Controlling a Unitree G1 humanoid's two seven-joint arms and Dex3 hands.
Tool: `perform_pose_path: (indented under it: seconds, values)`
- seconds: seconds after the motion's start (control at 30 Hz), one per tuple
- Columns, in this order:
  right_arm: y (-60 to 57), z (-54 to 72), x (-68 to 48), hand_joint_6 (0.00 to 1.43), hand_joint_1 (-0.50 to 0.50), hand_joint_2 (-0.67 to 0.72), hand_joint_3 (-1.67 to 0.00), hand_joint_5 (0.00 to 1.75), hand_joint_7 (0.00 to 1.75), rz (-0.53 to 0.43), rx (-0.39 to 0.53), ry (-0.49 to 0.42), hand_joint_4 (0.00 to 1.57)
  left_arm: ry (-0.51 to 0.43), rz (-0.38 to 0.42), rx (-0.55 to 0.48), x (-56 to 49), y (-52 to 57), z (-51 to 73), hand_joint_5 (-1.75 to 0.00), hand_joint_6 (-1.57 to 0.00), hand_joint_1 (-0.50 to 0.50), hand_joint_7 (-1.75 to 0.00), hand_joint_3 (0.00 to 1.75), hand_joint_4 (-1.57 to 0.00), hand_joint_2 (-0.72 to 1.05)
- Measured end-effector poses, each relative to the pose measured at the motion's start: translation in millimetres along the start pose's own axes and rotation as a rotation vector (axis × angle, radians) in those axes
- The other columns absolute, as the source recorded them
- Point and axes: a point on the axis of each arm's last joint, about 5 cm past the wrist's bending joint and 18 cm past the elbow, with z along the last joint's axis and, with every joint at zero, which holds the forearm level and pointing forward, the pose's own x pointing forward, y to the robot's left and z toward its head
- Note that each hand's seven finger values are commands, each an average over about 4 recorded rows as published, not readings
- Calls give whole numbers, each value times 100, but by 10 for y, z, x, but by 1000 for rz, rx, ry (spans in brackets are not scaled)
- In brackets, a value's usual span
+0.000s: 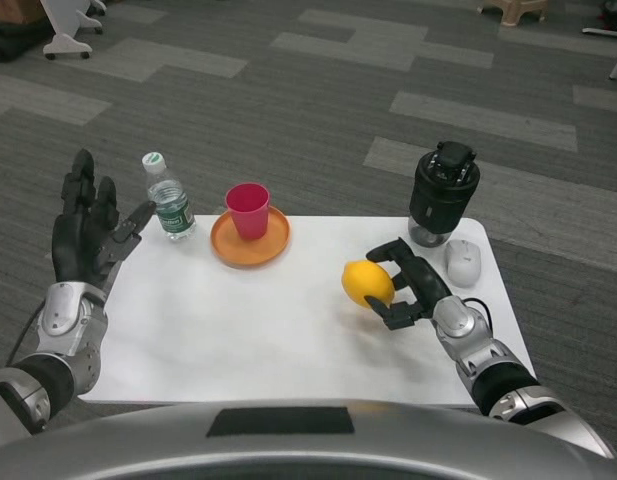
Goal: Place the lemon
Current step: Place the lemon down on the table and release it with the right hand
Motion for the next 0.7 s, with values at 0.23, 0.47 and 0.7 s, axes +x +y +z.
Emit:
perform_pose_path:
  seconds: [0.23, 0.47, 0.7]
  values:
    - [2, -53, 18, 11, -25, -60, -127, 175, 134, 53, -74, 53, 3, 0, 0, 0, 0, 0, 0, 0, 0, 50, 0, 9, 0, 87]
    - [2, -90, 43, 4, -25, -60, -127, 175, 122, 98, -108, 102, 0, 0, 0, 1, 0, 0, 0, 0, 0, 50, 0, 9, 0, 87]
    - [-7, -77, 88, 0, -25, -56, -121, 167, 73, 141, -129, 128, 0, 0, -1, 2, 0, -1, 0, 0, 0, 50, 0, 9, 0, 87]
